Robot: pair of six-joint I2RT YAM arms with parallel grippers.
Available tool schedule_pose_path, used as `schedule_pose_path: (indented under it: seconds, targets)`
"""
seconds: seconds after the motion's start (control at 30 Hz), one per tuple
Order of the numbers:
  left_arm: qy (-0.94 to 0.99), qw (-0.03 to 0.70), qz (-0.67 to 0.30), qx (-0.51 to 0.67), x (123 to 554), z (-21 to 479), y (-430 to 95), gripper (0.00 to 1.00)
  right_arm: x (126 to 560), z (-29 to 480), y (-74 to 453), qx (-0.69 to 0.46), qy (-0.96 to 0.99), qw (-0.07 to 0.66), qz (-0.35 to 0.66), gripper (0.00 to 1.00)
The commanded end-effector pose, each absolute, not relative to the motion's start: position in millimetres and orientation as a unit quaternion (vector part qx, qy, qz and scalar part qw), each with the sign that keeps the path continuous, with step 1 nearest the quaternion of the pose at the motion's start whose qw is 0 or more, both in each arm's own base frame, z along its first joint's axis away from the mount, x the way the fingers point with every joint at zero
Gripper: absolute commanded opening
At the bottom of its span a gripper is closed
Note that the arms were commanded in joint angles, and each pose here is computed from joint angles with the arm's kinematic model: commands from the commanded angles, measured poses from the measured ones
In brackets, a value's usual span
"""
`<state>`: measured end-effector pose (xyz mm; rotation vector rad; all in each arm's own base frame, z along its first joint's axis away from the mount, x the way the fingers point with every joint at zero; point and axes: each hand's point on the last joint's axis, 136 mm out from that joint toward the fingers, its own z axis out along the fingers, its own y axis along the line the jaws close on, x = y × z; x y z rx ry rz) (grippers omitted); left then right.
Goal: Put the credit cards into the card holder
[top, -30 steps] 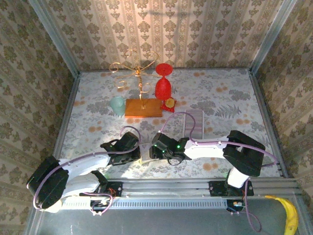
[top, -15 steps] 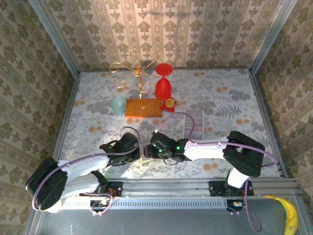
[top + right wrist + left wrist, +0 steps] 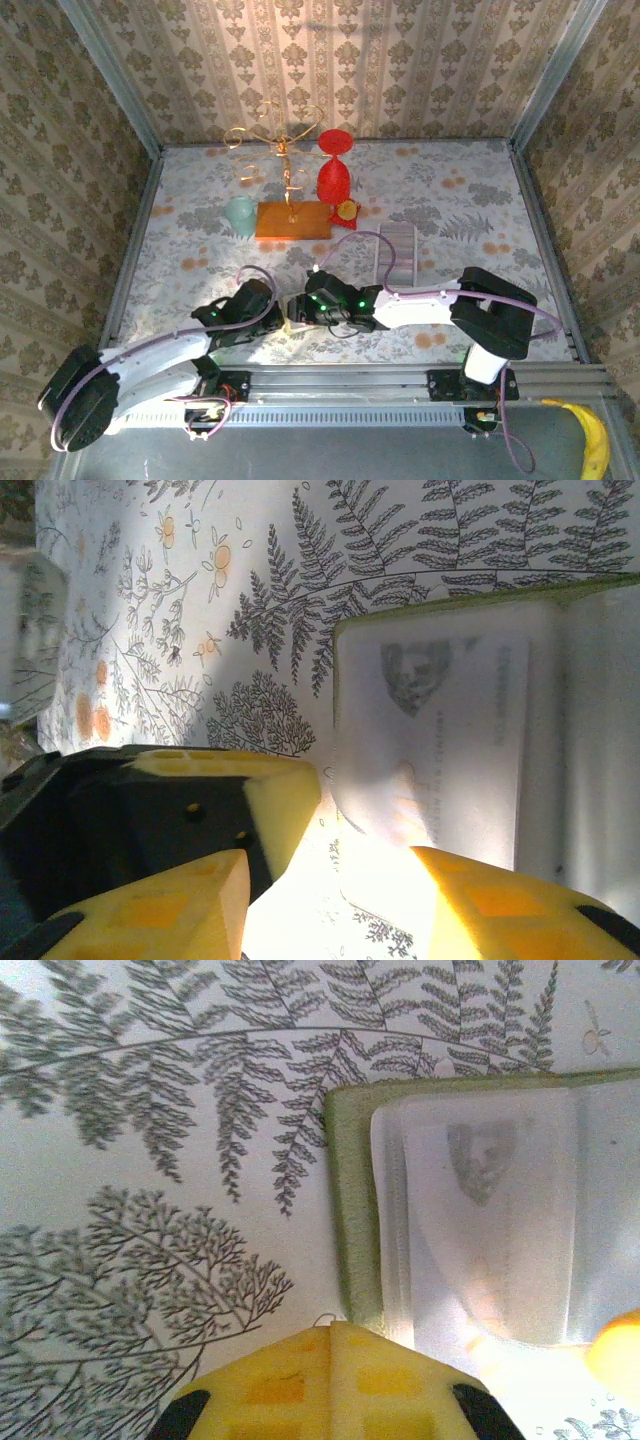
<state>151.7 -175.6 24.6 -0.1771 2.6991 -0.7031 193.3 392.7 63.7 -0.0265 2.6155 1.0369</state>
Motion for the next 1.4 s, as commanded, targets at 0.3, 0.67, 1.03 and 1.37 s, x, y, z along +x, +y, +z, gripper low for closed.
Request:
schedule_pose_path:
  seconds: [0.3,0.67,1.03,1.37]
  targets:
    - [0.938,0.239,-0.212,-0.132,151.5,51.3,-124.3,0.01,180.5,126.5,436.6,-0.050,0.845,0.160,0.508,0.34]
    - [0.926,0.244,-0.274,-0.088,161.2,77.6,-155.8,0.13,198.3,201.9,307.8,-0.374,0.811,0.382,0.239,0.39]
    - [0.927,0.230,-0.293,-0.042,169.6,81.2,-183.4,0.25,192.8,146.6,171.8,-0.697,0.633,0.329,-0.071,0.52]
    - [0.927,0.220,-0.300,-0.039,165.2,74.1,-185.6,0.27,229.3,109.8,150.7,-0.692,0.646,0.291,-0.140,0.76]
